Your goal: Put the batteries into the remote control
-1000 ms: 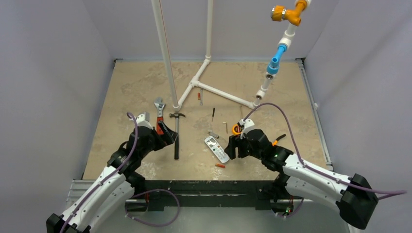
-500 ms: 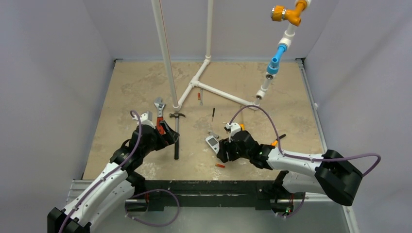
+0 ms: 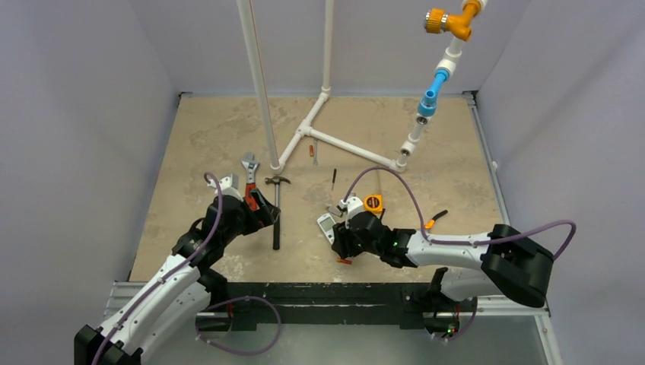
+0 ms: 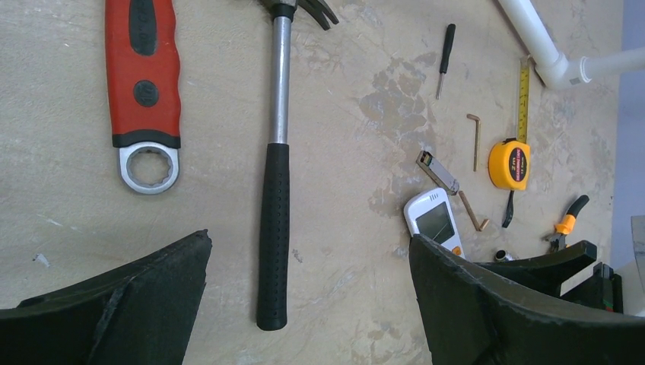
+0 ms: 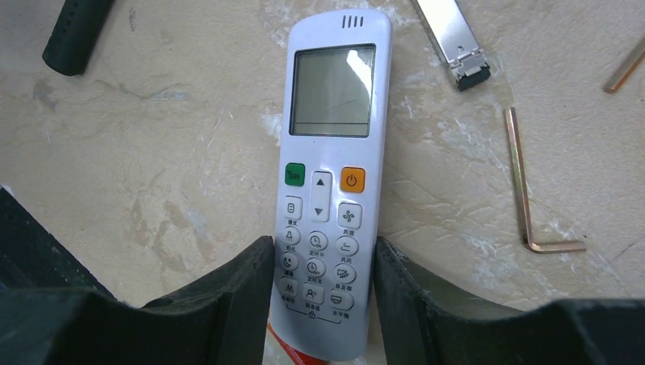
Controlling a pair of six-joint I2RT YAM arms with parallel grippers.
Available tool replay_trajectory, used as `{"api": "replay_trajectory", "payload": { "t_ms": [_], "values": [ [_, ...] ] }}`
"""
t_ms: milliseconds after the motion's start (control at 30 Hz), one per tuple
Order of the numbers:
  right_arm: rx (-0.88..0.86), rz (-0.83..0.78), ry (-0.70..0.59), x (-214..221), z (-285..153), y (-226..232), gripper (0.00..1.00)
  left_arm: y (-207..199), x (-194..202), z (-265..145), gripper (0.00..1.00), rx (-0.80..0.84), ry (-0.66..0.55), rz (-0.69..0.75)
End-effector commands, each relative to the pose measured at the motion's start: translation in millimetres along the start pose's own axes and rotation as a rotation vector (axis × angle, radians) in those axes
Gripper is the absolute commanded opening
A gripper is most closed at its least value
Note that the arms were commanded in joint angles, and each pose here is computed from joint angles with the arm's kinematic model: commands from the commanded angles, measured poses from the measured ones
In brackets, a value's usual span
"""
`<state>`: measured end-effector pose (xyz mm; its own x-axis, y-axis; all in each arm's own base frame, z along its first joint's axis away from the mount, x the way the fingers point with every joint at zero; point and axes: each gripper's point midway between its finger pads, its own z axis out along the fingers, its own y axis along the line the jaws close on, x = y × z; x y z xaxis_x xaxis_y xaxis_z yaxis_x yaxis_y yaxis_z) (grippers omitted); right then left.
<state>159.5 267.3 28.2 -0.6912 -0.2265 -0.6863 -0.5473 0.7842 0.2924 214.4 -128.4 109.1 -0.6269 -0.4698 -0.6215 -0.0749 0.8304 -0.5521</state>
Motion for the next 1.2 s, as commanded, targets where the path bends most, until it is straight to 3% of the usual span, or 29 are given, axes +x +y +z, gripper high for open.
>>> {"api": "replay_trajectory", "payload": {
  "t_ms": [0, 200, 467, 633, 700, 800, 900, 1167],
  "values": [
    [0.178, -0.026, 0.131, 41, 0, -23, 0.43, -19, -18, -4, 0.99, 0.057, -0.05, 0.021],
    [0.368, -0.03, 0.177, 62, 2, -39, 0.19, -20, -17, -3, 0.99, 0.059, -0.046, 0.021],
    [0.464, -0.056, 0.171, 64, 4, -39, 0.01, -31, -13, -1, 0.98, 0.09, 0.005, 0.002],
    [0.463, -0.069, 0.149, 55, 6, -35, 0.0, -37, -12, 0, 0.98, 0.11, 0.023, -0.006],
    [0.476, -0.073, 0.153, 56, 6, -37, 0.07, -39, -12, 0, 0.98, 0.115, 0.025, -0.009],
    [0.487, -0.065, 0.152, 60, 5, -41, 0.09, -39, -11, 1, 0.98, 0.12, 0.03, -0.012],
    [0.488, -0.057, 0.154, 64, 5, -43, 0.0, -39, -10, 3, 0.98, 0.117, 0.033, -0.015],
    [0.459, -0.085, 0.126, 52, 2, -37, 0.0, -50, -4, 5, 0.98, 0.165, 0.077, -0.042]
  ]
}}
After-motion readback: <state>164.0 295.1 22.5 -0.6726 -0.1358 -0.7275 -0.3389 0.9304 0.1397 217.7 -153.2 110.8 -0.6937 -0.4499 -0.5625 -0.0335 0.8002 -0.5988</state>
